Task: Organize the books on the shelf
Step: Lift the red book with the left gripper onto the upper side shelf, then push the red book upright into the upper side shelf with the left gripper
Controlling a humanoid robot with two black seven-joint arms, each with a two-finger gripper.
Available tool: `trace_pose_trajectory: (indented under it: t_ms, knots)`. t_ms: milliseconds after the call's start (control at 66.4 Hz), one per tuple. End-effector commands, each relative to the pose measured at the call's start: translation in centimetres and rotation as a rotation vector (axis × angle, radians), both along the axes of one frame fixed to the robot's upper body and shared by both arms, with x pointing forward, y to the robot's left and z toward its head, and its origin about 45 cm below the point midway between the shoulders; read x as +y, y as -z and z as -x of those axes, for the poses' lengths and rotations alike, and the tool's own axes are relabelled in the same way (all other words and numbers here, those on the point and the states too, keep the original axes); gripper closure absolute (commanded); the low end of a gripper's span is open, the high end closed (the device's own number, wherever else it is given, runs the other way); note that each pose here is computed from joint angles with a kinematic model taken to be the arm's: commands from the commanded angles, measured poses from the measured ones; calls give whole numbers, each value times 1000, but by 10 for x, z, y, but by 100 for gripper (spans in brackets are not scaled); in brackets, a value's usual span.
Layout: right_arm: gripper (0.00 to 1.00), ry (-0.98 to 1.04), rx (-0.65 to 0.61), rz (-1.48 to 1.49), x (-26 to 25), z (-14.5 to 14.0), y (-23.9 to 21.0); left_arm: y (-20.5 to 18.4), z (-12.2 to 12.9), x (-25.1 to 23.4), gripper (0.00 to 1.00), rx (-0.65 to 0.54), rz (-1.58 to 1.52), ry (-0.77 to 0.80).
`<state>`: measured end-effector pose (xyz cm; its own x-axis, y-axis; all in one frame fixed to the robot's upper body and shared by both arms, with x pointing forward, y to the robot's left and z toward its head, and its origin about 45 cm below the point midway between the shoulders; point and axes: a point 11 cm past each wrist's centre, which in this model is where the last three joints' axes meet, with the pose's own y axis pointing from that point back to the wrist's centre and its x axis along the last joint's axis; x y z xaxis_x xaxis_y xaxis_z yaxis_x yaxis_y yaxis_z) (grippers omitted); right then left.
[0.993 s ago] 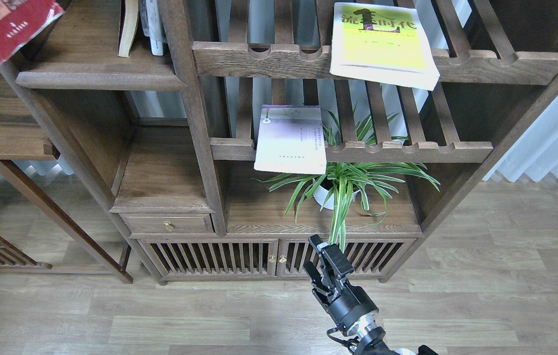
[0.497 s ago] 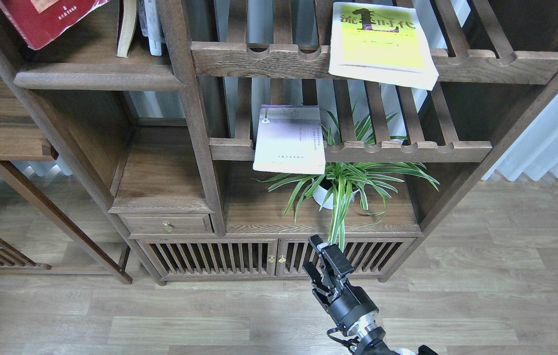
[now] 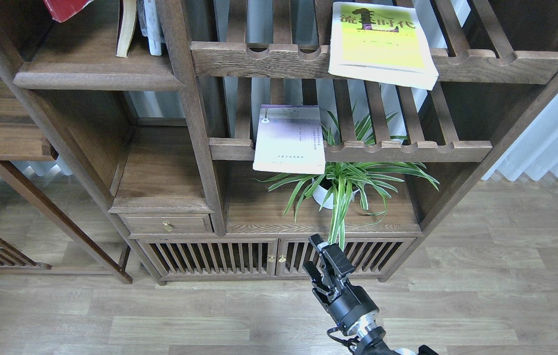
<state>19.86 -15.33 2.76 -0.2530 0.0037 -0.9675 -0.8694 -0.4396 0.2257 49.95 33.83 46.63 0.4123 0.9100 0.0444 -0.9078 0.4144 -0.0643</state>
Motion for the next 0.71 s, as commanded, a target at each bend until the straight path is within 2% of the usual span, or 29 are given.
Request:
trace_pose_trajectory:
  t_ms: [0, 391, 692]
  knots:
    - [1, 0, -2, -1, 0, 0, 0, 8, -5, -4, 96, 14, 6, -3]
    - [1, 9, -7, -2, -2, -2, -1, 19, -15, -5, 96, -2, 42, -20]
    - [1, 15, -12, -6, -3, -3, -3, 43, -21, -6, 96, 29, 45, -33]
